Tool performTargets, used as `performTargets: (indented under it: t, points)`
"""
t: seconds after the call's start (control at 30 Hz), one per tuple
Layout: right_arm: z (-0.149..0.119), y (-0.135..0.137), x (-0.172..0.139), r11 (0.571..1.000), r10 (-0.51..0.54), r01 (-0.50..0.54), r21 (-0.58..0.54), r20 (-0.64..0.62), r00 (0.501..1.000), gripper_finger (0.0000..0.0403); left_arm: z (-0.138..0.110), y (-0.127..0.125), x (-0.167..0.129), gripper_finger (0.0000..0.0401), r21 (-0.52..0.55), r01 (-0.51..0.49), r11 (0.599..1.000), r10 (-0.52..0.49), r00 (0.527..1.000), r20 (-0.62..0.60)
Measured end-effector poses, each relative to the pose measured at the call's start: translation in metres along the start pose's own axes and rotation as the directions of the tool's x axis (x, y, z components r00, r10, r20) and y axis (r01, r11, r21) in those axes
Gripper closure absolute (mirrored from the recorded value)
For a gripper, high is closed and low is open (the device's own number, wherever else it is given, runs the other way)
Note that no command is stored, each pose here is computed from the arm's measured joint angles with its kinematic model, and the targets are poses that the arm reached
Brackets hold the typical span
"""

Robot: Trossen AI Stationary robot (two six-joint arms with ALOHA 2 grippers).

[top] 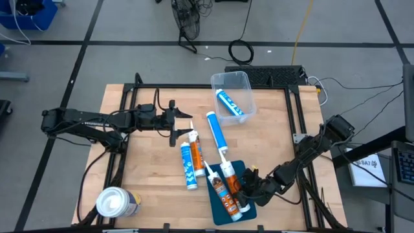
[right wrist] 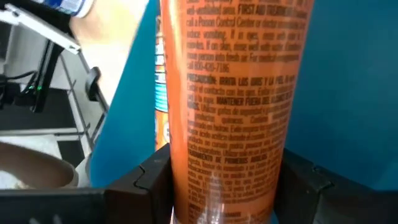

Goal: Sort silicone sealant tubes
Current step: Put the left orange sealant into the blue bin, then put the orange sealant into the blue bin

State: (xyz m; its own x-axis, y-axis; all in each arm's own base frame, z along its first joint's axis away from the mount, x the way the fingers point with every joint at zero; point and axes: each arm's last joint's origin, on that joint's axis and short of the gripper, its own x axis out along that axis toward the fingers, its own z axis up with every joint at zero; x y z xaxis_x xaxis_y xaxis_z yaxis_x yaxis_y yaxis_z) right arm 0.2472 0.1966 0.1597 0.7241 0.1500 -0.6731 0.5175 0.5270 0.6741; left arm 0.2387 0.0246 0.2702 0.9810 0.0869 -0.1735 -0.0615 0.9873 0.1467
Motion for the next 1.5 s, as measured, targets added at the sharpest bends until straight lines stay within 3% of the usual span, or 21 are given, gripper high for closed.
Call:
performTargets:
  t: [0.13,0.33,0.43,0.7,0.87,1.03,1.3,1.5]
  points:
    - [0.001,0.003,0.001,0.998,0.042,-0.042,-0.049,0.004,0.999,0.0208,0.000,0.000,0.000,0.0146,-0.001,0.000,1.000,0.000,1.000,0.000]
    - [0.002,0.005,0.001,0.997,0.057,-0.056,-0.048,0.007,0.998,0.0122,0.000,0.000,0.000,0.0146,-0.004,0.000,1.000,0.000,1.000,0.000]
    - [0.002,0.006,0.001,0.997,0.061,-0.060,-0.051,0.008,0.998,0.0099,0.000,0.000,0.000,0.0146,-0.004,0.000,1.000,0.000,1.000,-0.001]
    - [0.004,0.007,0.001,0.991,0.071,-0.069,-0.113,0.009,0.997,0.0098,0.000,0.000,0.000,0.0146,-0.004,0.000,1.000,0.000,1.000,-0.002]
    - [0.007,0.013,0.002,0.975,0.144,-0.144,-0.168,-0.016,0.989,0.0105,0.000,0.000,0.000,0.0146,-0.004,0.000,1.000,0.000,1.000,-0.002]
    - [0.015,0.019,0.003,0.942,0.208,-0.201,-0.270,-0.001,0.978,0.0105,0.000,0.000,0.000,0.0146,-0.004,0.000,1.000,0.000,1.000,-0.003]
    - [0.029,0.027,0.005,0.842,0.310,-0.310,-0.442,-0.074,0.948,0.0106,-0.001,0.000,0.000,0.0146,-0.004,0.001,1.000,-0.001,1.000,-0.010]
    - [0.042,0.026,0.008,0.758,0.315,-0.281,-0.589,-0.047,0.948,0.0106,-0.001,0.000,0.000,0.0146,0.000,0.001,1.000,-0.001,1.000,-0.010]
